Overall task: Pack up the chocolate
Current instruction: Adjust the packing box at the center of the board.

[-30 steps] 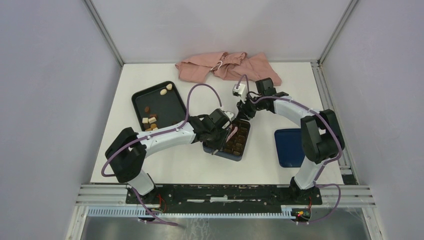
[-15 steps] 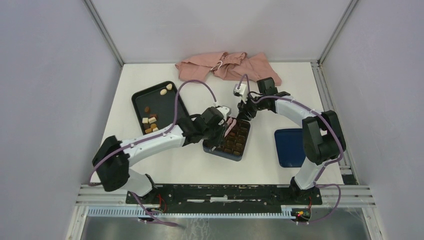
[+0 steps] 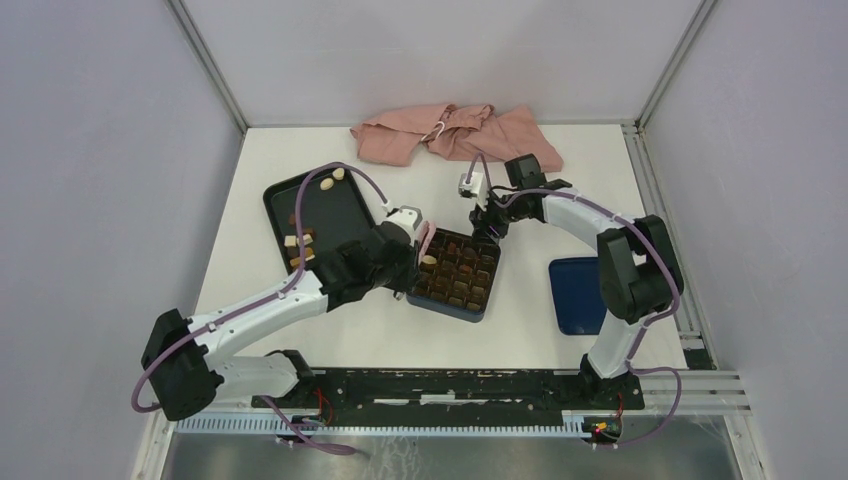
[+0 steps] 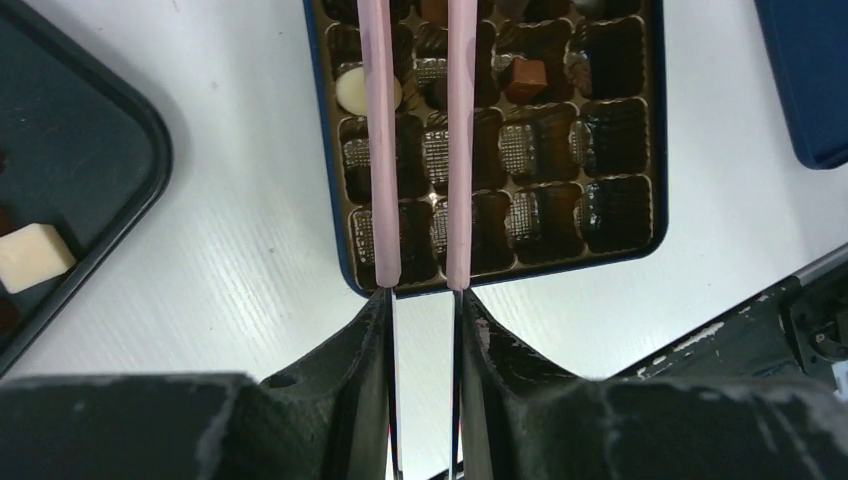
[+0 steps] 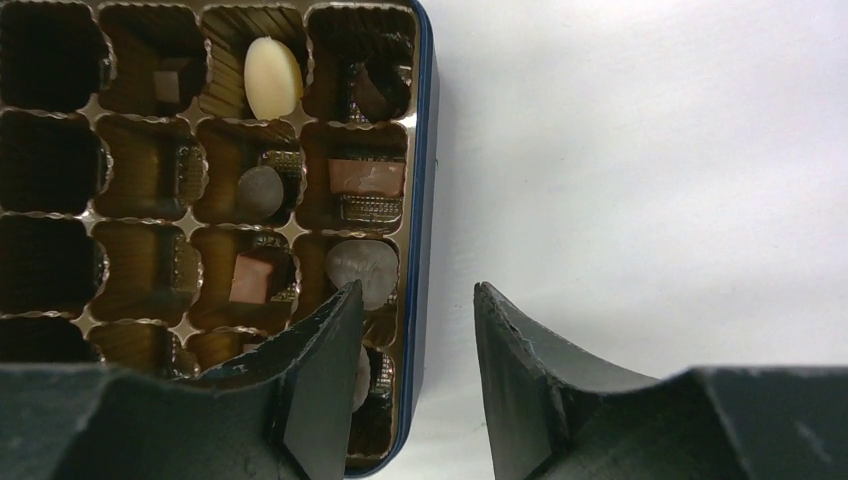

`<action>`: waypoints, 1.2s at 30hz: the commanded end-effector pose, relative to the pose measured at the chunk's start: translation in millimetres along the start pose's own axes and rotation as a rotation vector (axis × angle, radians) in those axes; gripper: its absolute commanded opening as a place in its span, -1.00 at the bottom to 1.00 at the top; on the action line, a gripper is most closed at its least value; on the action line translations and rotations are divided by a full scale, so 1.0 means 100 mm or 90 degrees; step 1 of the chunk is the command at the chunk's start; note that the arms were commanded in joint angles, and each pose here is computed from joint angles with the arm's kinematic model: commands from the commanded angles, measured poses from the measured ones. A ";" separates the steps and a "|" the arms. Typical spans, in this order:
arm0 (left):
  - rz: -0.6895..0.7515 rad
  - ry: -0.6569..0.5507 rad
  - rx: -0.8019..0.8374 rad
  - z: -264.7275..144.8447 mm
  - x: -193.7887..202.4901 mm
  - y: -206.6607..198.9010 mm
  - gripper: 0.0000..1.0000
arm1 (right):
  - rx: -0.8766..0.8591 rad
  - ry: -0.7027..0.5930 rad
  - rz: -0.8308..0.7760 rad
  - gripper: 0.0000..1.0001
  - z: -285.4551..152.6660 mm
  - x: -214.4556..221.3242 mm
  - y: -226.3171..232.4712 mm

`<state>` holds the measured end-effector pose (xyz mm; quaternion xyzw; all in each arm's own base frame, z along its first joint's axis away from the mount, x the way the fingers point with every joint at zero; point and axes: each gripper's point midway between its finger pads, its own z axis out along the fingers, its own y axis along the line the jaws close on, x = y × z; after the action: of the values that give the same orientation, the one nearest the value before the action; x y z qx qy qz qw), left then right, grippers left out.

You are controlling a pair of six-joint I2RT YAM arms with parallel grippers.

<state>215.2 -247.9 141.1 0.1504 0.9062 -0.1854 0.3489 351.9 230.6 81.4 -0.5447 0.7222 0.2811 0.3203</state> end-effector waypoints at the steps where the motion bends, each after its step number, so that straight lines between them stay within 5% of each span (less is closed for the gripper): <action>1: -0.039 -0.060 -0.019 -0.10 -0.19 0.06 -0.34 | 0.016 0.027 -0.018 -0.01 0.07 0.01 -0.10; 17: -0.047 -0.084 -0.059 -0.23 -0.17 0.24 -0.33 | 0.043 0.035 -0.058 -0.88 0.01 -0.08 -0.13; 36: -0.046 -0.183 -0.080 -0.53 -0.51 0.34 -0.34 | 0.308 -0.017 -0.234 -1.00 -0.85 -0.94 -0.21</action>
<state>224.5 -206.3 172.7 0.0992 0.8849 -0.1469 0.4306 367.1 215.8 163.7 -0.5807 0.6829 0.0886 0.4344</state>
